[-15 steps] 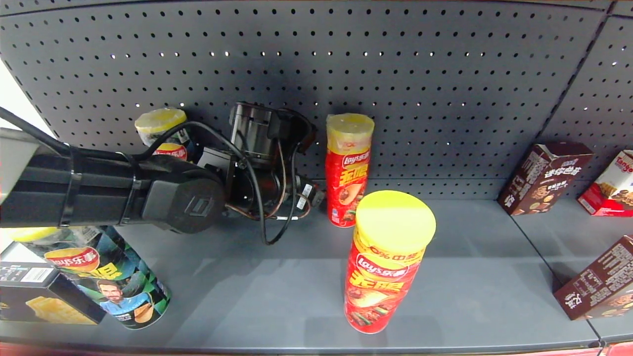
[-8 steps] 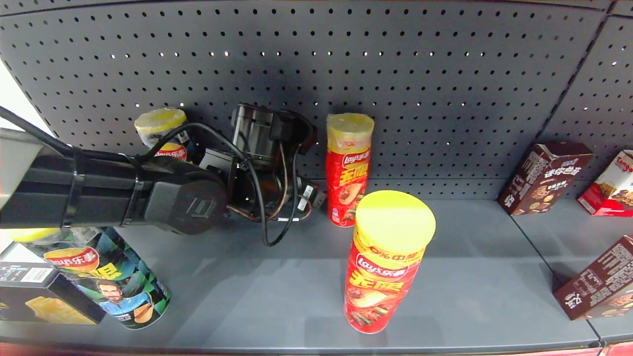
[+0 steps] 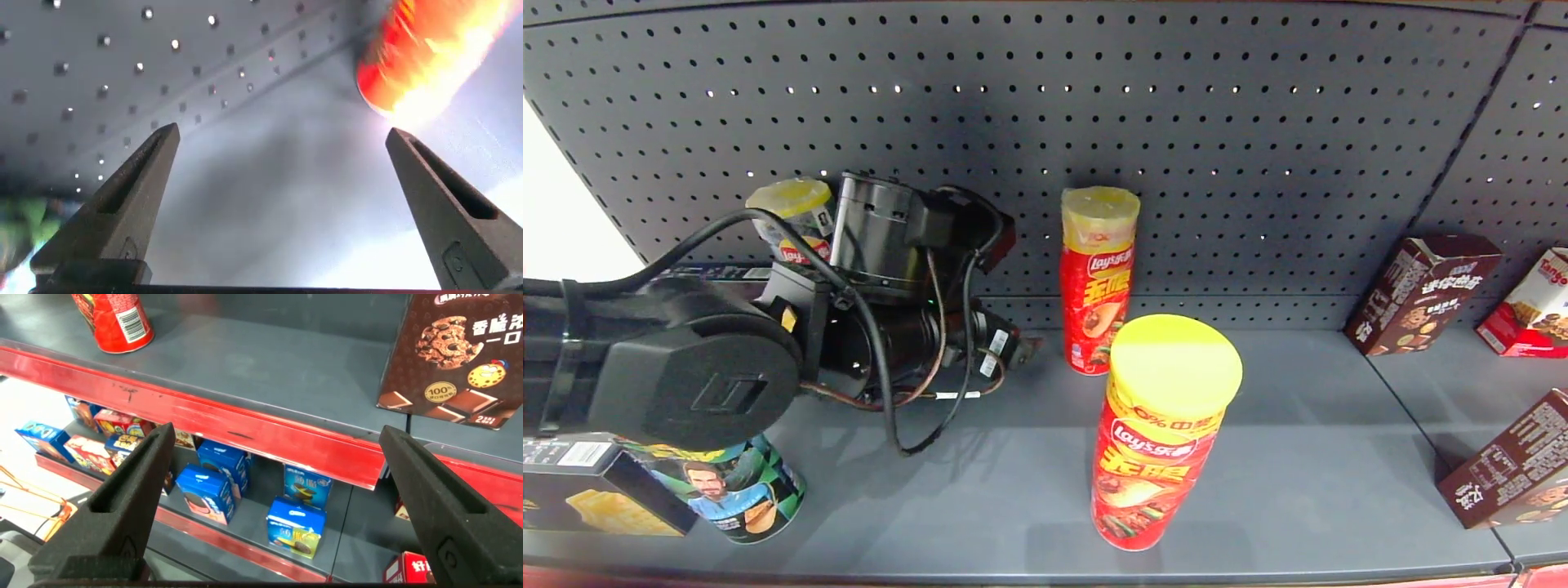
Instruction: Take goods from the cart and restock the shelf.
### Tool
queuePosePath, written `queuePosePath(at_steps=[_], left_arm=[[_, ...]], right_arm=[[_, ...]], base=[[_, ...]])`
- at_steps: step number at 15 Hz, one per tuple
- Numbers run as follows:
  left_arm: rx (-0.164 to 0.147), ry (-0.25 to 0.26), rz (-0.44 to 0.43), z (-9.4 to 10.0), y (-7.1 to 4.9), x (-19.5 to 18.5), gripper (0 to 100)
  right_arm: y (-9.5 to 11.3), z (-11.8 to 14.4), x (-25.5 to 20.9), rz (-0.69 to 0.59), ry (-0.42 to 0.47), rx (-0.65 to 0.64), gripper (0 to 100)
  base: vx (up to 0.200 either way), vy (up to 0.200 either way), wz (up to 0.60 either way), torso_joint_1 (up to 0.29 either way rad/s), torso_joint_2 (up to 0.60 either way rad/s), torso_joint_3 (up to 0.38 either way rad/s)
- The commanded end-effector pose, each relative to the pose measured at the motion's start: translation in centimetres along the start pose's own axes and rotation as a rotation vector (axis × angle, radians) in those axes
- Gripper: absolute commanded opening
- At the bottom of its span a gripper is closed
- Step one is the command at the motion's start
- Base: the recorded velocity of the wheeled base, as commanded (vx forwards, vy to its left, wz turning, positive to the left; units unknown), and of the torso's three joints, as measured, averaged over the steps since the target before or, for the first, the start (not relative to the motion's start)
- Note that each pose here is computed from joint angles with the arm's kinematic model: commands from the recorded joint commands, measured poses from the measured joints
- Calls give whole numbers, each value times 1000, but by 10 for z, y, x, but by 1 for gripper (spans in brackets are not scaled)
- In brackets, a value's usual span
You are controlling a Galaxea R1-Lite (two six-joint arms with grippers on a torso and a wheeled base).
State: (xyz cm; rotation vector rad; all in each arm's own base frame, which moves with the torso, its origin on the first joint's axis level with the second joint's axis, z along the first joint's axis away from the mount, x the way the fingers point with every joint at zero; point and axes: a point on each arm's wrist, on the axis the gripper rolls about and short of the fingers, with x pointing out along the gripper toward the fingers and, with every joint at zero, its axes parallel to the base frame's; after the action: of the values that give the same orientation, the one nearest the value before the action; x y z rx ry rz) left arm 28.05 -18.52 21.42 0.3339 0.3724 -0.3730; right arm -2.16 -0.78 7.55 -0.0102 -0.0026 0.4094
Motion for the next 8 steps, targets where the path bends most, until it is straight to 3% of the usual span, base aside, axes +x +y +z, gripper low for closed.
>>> queuePosePath(at_steps=[1, 5, 8], left_arm=[[-1, -34, -41, -4, -5, -41, 100], [-24, -45, -84, -13, -12, -66, 100], [-20, -76, -120, -13, -18, -85, 100]], right_arm=[[0, 0, 0, 0, 2, 0, 100], [0, 0, 0, 0, 2, 0, 100], [0, 0, 0, 0, 0, 0, 100]], base=[[0, 0, 0, 0, 0, 0], [0, 0, 0, 0, 0, 0], [0, 0, 0, 0, 0, 0]])
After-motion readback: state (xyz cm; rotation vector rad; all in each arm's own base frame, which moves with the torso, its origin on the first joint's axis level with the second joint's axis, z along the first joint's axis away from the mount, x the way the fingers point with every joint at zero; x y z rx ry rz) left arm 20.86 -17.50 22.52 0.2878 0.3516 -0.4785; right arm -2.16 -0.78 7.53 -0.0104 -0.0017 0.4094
